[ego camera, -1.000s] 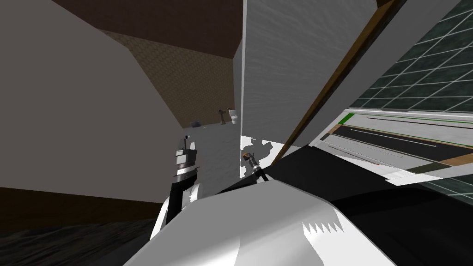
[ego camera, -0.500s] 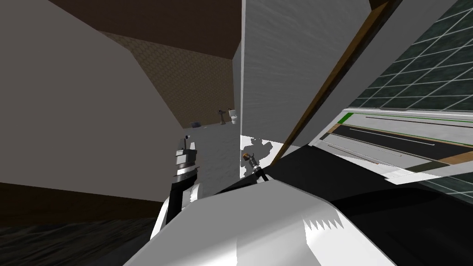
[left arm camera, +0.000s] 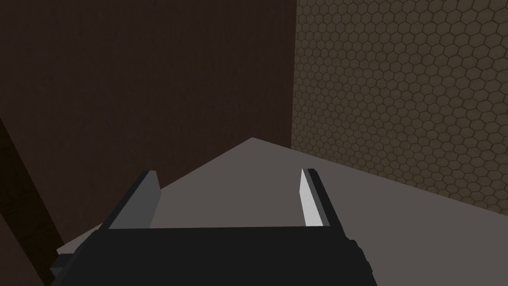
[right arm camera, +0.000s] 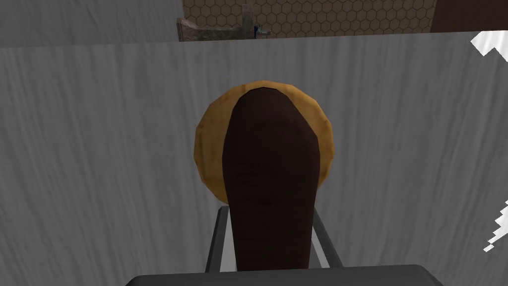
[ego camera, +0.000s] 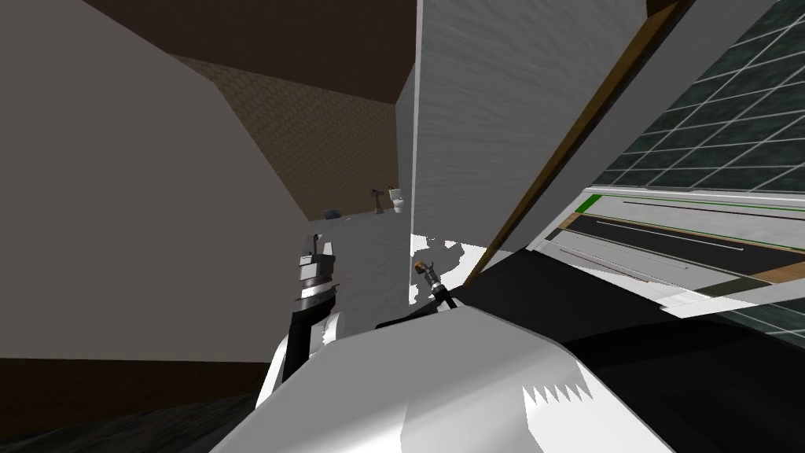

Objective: Push the door open

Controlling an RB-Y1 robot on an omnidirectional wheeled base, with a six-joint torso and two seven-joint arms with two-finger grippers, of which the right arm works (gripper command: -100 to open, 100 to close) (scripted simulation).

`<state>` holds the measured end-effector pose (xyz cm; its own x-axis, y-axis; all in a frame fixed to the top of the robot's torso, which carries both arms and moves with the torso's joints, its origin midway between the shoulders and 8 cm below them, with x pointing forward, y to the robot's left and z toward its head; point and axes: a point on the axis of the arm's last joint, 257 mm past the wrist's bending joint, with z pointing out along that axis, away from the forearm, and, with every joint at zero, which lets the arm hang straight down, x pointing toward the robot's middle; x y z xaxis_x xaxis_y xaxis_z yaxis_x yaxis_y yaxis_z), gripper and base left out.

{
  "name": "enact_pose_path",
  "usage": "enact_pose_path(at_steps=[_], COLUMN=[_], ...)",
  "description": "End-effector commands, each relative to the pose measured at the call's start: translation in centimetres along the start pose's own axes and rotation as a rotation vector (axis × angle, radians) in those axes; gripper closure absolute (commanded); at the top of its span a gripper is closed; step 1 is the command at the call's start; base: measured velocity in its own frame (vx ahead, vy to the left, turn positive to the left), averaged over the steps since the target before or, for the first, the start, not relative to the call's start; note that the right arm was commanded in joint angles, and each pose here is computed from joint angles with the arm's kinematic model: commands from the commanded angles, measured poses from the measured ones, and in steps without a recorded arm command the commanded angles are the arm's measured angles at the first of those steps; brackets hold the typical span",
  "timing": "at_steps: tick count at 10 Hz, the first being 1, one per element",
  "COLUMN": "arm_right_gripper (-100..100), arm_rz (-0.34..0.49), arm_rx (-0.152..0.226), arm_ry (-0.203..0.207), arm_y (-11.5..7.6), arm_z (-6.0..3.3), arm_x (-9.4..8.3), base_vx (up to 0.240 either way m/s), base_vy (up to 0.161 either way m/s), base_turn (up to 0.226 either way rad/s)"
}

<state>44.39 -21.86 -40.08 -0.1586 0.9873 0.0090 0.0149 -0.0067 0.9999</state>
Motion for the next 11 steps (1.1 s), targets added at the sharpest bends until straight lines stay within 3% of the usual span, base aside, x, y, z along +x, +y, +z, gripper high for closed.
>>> enact_pose_path(at_steps=[1, 11], arm_right_gripper=[100, 100], arm_rz=[-0.007, -0.011], arm_rx=[-0.018, -0.019], arm_ry=[-0.03, -0.193], arm_y=[0.9, 1.1], arm_z=[0.38, 0.09], arm_x=[-1.5, -7.7], base_vx=[0.201, 0.173], base_vy=[0.096, 0.096], base_turn=[-0.021, -0.062])
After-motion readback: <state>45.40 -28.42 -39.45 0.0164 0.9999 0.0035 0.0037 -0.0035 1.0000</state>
